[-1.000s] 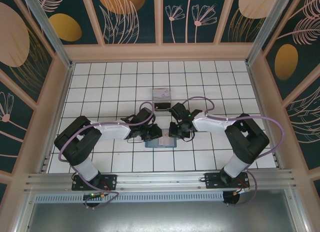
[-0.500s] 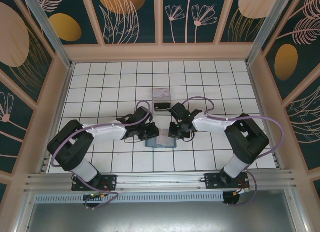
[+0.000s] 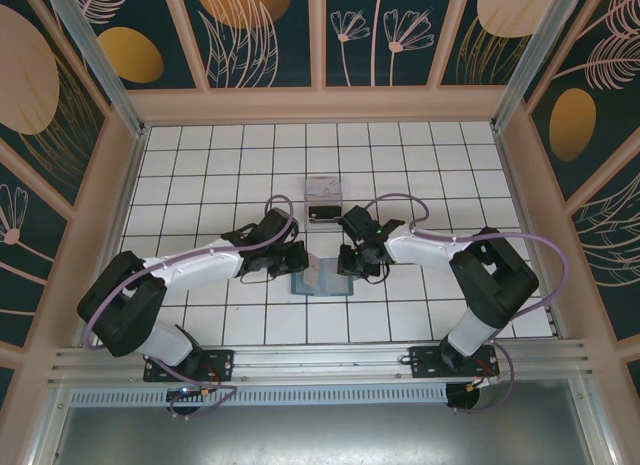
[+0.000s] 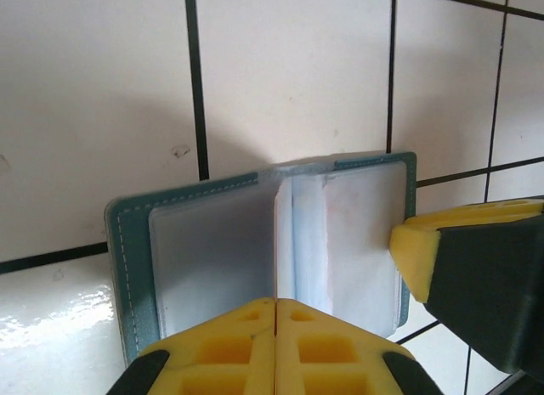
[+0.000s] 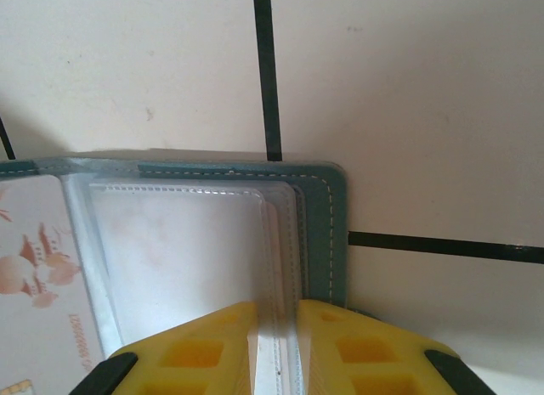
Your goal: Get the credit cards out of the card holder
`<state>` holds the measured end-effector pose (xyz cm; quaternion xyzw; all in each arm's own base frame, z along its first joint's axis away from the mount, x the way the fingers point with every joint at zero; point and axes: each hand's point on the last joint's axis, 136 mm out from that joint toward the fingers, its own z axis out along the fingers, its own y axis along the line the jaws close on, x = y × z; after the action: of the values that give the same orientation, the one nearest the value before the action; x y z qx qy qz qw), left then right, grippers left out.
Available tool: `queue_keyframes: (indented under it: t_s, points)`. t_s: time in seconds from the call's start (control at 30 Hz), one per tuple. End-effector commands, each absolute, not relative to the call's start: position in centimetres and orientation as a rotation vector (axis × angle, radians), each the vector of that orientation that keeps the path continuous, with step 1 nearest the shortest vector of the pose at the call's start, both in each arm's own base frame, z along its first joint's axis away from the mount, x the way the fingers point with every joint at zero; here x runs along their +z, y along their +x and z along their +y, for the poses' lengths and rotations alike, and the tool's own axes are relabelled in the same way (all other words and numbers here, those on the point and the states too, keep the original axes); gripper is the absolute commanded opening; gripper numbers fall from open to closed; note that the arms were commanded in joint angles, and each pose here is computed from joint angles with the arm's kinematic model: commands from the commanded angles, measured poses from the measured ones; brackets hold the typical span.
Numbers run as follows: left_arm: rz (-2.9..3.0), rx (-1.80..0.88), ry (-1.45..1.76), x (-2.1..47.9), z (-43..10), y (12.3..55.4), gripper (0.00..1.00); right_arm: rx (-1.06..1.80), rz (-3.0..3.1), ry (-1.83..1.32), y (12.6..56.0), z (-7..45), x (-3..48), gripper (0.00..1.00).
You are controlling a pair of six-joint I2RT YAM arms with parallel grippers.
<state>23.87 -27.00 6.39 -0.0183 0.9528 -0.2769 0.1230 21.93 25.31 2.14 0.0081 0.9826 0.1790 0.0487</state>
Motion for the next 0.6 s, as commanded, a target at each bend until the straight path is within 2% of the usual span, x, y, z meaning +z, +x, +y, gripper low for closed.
queue_keyframes:
  t_s: [0.0, 0.2, 0.33, 0.57]
  points:
    - [2.739, -0.739, 0.119, 8.1, -26.8, 24.6, 0.08, 0.438, 3.047, 0.028, 20.9, 24.1, 1.1, 0.21]
    - [2.692, -0.598, 0.468, 9.2, -26.6, 25.1, 0.00, 0.446, 3.040, 0.018, 21.1, 24.4, 1.4, 0.21]
    - [2.633, -0.540, 0.702, 10.6, -27.0, 25.5, 0.00, 0.460, 3.022, 0.015, 21.5, 24.7, 2.2, 0.21]
    - [2.509, -0.231, 0.892, 12.5, -25.7, 28.9, 0.00, 0.500, 2.968, 0.012, 22.1, 25.1, 4.4, 0.21]
